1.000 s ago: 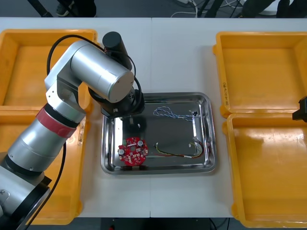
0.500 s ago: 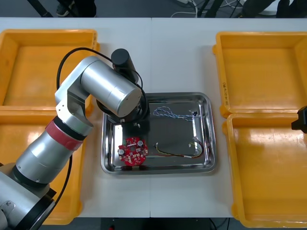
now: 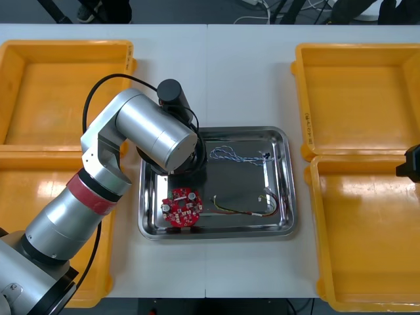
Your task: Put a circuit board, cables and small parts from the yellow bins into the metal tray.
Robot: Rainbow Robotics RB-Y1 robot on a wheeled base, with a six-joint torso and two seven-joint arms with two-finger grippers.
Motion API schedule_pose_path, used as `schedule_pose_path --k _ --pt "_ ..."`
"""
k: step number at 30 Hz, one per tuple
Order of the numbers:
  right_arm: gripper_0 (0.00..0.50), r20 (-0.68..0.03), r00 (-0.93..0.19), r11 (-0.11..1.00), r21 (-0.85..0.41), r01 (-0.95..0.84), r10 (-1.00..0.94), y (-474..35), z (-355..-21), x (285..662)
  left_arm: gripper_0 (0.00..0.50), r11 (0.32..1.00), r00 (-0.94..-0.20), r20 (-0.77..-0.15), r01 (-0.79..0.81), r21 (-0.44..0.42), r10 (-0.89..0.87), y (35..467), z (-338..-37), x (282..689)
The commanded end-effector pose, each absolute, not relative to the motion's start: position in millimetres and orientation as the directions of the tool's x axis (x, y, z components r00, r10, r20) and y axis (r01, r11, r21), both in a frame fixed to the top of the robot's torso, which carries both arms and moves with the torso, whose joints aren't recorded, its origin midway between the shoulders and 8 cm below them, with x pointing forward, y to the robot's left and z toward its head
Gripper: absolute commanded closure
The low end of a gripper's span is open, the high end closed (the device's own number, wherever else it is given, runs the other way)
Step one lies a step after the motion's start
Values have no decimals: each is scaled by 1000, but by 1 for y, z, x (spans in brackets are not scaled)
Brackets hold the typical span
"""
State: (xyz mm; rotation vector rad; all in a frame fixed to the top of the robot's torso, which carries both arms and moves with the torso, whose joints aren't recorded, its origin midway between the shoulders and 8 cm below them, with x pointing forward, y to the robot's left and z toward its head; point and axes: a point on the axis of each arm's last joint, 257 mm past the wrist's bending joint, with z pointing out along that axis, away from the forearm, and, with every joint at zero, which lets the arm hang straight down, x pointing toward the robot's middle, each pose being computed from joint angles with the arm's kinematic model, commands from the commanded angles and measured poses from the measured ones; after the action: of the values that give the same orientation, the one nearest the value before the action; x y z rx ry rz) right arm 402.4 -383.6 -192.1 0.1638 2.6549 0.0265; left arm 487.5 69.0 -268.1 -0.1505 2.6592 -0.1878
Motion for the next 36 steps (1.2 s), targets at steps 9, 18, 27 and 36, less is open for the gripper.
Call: schedule_pose_path --k 9,18,27,36 --pt "0 -489 -867 995 27 98 98 -392 -179 401 232 987 -878 -474 8 -160 -70 46 -263 482" --pt "0 -483 -873 998 19 60 62 -390 -181 399 52 988 -880 -470 1 -153 -72 50 -256 480" --pt "0 -482 -875 999 -2 48 41 -392 -183 396 19 978 -848 -516 -11 -210 -121 60 -199 482" --pt "0 -483 -875 999 -10 48 38 -394 -181 396 0 967 -809 -560 -44 -250 -181 95 -142 486"
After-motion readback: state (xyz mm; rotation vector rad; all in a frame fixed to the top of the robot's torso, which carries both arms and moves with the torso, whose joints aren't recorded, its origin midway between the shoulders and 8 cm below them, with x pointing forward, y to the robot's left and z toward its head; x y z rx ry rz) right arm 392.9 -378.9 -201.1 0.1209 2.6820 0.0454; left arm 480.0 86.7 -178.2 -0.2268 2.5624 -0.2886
